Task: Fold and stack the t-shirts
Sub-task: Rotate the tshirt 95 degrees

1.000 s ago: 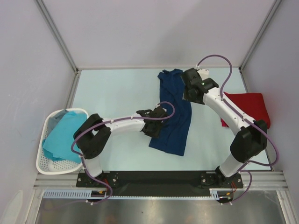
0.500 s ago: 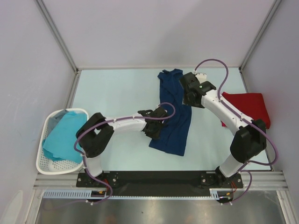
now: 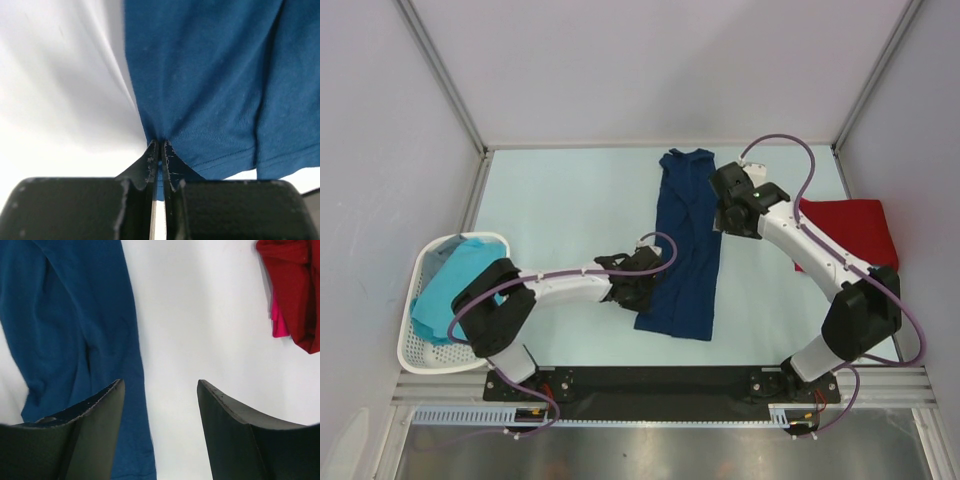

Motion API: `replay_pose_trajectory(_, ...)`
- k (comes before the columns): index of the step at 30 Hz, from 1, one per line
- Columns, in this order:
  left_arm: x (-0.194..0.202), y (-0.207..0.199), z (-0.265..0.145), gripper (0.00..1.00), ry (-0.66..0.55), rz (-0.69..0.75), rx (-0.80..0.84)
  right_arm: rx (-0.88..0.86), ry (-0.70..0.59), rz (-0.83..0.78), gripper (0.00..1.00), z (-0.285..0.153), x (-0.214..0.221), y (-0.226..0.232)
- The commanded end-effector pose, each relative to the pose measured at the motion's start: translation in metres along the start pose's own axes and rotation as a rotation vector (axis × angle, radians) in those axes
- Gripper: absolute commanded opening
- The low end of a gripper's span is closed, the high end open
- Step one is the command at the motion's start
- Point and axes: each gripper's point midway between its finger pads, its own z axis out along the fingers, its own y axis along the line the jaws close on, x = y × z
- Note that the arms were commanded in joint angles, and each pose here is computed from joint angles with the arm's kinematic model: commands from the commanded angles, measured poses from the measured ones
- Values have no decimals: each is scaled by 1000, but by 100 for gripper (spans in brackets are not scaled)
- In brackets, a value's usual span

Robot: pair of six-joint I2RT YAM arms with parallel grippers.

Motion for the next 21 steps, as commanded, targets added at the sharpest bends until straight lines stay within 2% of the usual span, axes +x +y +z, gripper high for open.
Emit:
replay_pose_trajectory(1, 64, 16, -11, 7, 162, -1, -75, -47, -25, 2, 65, -11, 1, 4)
replay_pose_trajectory(8, 80, 14, -24, 8, 154, 13, -93, -56, -8, -33, 65, -15, 22, 7)
replay_pose_trajectory(11, 59, 17, -33, 13, 55, 15, -115, -88, -9, -51, 66, -16, 23, 11)
replay_pose_trajectory(14, 13, 7, -69, 24, -138, 20, -78, -134, -46, -67, 67, -28, 12, 18)
replay_pose_trajectory(15, -4, 6, -84, 35, -212, 15, -78, -140, -50, -78, 68, -36, 11, 19)
replay_pose_trajectory(17, -25, 3, -117, 44, -328, 4, -31, -139, -43, -80, 68, -44, 14, 18)
replay_pose_trajectory(19, -34, 4, -134, 50, -390, 1, -13, -139, 0, -104, 68, -48, 34, 14)
replay_pose_trajectory(21, -29, 8, -136, 50, -387, 8, -4, -177, 54, -117, 67, -54, 64, 20)
